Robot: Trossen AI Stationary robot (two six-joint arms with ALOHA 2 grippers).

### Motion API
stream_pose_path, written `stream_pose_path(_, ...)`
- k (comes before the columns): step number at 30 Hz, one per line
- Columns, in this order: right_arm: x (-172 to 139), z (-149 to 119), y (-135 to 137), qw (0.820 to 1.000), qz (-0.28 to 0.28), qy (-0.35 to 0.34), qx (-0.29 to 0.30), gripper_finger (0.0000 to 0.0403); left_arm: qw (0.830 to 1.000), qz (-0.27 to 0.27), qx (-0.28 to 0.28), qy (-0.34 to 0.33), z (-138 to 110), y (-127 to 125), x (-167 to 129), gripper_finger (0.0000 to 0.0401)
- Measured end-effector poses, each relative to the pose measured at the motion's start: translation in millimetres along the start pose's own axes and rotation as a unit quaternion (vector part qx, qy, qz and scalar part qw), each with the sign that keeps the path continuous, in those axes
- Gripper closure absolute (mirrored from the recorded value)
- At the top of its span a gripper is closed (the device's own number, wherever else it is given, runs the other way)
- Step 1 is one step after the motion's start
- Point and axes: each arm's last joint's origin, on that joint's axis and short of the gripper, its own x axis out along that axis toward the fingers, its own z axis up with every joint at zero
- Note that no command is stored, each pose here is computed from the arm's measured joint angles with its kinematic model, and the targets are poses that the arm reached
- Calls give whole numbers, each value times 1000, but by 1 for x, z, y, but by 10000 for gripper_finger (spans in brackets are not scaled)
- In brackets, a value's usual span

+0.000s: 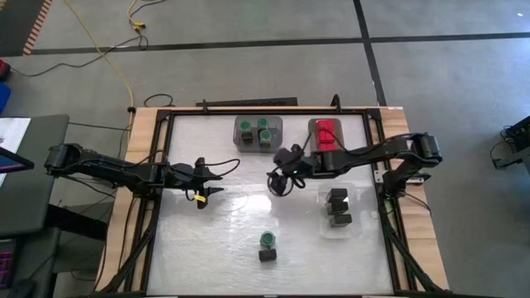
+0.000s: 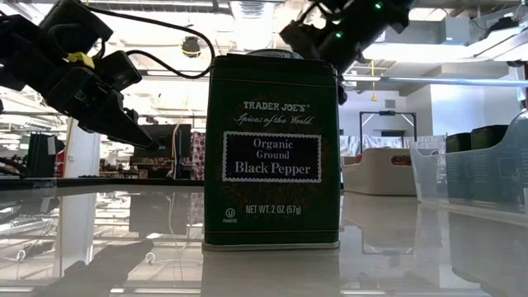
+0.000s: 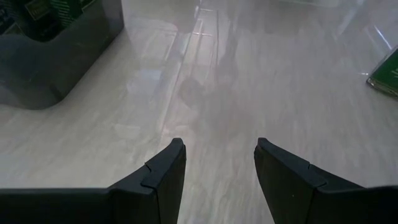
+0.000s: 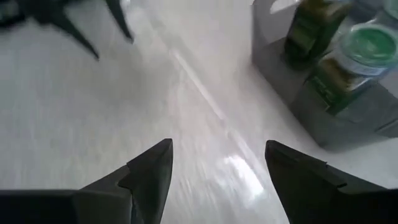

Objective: Sort spices by type
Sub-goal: Put the green seasoning bottle into the black bin

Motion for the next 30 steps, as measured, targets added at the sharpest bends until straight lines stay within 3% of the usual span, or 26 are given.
stream_pose_path(18, -10, 45, 90, 981, -18, 163, -102, 121, 1000, 0, 1, 1, 0, 0, 0, 218)
stream_pose_path(30, 9, 32, 138, 964, 8, 251, -93, 121, 1000, 2, 4, 14, -3, 0, 0, 218)
